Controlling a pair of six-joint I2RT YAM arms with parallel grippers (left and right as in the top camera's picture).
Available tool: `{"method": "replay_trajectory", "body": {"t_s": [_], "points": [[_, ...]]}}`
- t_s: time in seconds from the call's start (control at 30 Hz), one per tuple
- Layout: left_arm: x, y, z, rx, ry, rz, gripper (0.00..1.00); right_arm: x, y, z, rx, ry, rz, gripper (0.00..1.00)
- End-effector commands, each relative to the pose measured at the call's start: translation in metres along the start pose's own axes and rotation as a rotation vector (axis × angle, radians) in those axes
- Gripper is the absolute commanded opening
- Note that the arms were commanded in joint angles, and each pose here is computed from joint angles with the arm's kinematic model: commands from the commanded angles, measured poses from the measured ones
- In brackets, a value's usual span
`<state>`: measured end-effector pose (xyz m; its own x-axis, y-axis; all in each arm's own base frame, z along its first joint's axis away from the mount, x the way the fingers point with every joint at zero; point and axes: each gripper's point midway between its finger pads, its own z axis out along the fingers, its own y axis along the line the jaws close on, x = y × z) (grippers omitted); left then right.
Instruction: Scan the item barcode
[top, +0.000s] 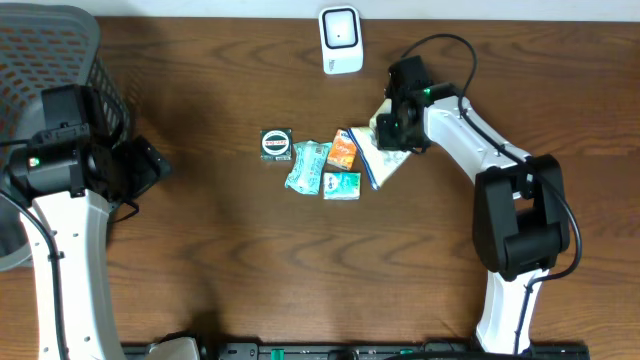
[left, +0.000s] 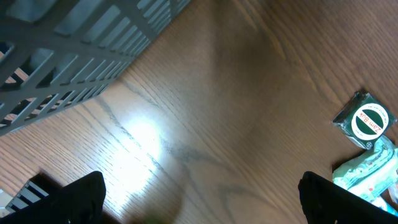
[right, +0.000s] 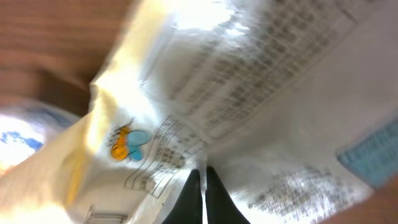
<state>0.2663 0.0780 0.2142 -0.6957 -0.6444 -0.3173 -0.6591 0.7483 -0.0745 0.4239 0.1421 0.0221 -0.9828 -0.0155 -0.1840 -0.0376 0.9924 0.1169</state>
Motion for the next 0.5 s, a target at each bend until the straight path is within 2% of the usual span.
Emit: {"method": "replay_trajectory", "body": {"t_s": [0.0, 0.1, 0.23, 0.33, 0.47], "points": [[0.0, 0.004, 0.0, -0.017, -0.005, -0.009, 0.97, 0.018, -0.027, -0.002, 0.137, 0.062, -0.021, 0.01], [0.0, 0.004, 0.0, -0.017, -0.005, -0.009, 0.98, 0.033, -0.036, -0.006, 0.177, 0.121, -0.022, 0.01], [0.0, 0.004, 0.0, -0.017, -0.005, -0.009, 0.97, 0.037, -0.027, -0.023, 0.132, 0.128, -0.018, 0.01], [0.0, 0.004, 0.0, -0.017, -0.005, -0.009, 0.98, 0.026, -0.017, -0.047, 0.084, 0.056, -0.003, 0.01], [0.0, 0.004, 0.0, -0.017, -0.005, -0.009, 0.98, -0.011, 0.001, -0.091, -0.005, -0.154, -0.006, 0.01]]}}
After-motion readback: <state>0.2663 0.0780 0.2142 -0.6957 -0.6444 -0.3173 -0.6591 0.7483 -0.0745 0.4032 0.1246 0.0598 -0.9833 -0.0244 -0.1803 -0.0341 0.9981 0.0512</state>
